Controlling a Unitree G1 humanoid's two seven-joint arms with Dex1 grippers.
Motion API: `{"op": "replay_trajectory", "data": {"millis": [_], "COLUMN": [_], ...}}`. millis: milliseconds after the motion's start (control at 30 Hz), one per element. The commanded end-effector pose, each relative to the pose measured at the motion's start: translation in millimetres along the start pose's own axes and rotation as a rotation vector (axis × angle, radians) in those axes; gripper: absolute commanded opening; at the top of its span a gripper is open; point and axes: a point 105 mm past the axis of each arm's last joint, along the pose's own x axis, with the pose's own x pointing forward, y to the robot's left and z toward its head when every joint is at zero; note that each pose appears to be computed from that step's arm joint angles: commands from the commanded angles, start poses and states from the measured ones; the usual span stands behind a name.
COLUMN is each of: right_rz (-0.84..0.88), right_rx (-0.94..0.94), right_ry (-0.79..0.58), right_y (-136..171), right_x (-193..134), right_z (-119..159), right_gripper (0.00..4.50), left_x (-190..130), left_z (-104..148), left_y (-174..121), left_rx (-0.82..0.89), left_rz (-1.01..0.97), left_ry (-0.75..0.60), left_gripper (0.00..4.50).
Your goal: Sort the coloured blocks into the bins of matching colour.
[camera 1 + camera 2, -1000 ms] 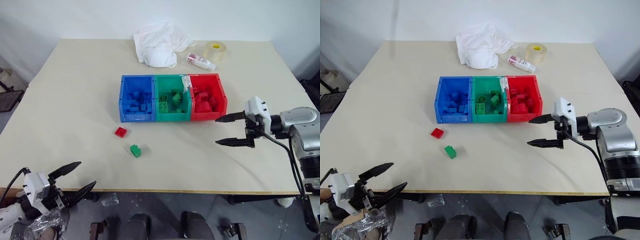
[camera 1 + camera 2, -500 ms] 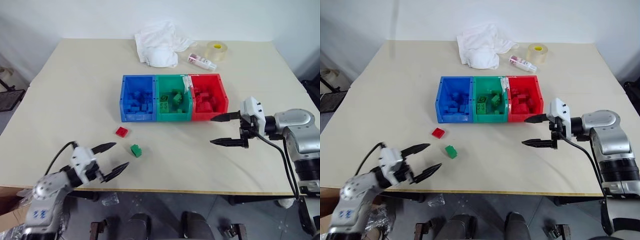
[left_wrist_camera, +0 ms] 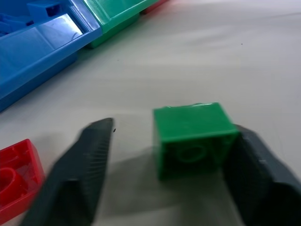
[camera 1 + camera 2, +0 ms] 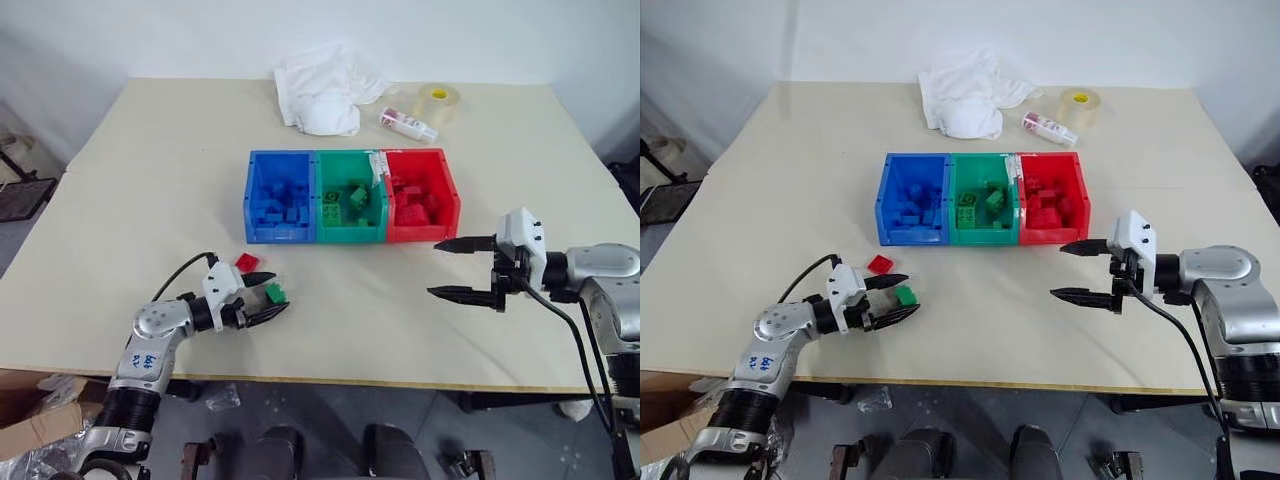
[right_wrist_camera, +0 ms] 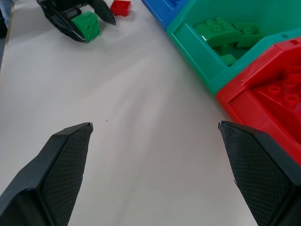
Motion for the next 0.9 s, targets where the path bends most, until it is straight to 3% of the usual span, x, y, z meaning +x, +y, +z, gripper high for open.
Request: {"op": "replay_trajectory", "data": {"millis": [33, 100, 133, 333, 633, 900], "right_rz": [-0.031, -0.041, -0.046, -0.097, -0.190, -0.294], "right_rx": [-0.039, -0.038, -0.038, -0.035, -0.028, -0.017], "right_ry": [-0.022, -0.028, -0.030, -0.044, -0.099, -0.174], "right_y": [-1.1, -1.6, -1.6, -3.2, 0.8, 3.3], "right_x": [-8.9, -9.0, -9.4, -15.9, -21.6, -30.7], "right_z": [12.6, 13.2, 13.4, 13.6, 16.2, 20.7], "right_gripper": [4.50, 4.50, 4.50, 4.50, 4.50, 4.50], "left_x": [2.4, 3.1, 3.6, 16.8, 71.7, 127.6], "left_z": [-10.1, -7.7, -4.6, 36.3, 109.8, 135.5], "left_y": [-3.6, -2.2, -1.3, 14.1, 51.1, 71.0], "left_rx": [-0.026, -0.023, -0.019, 0.013, 0.076, 0.097], "left_rz": [-0.018, -0.020, -0.020, -0.002, -0.006, 0.007], "left_ry": [0.035, 0.030, 0.023, -0.070, -0.172, -0.176], "left_gripper": [2.11, 1.49, 1.45, 1.45, 1.45, 1.45]}}
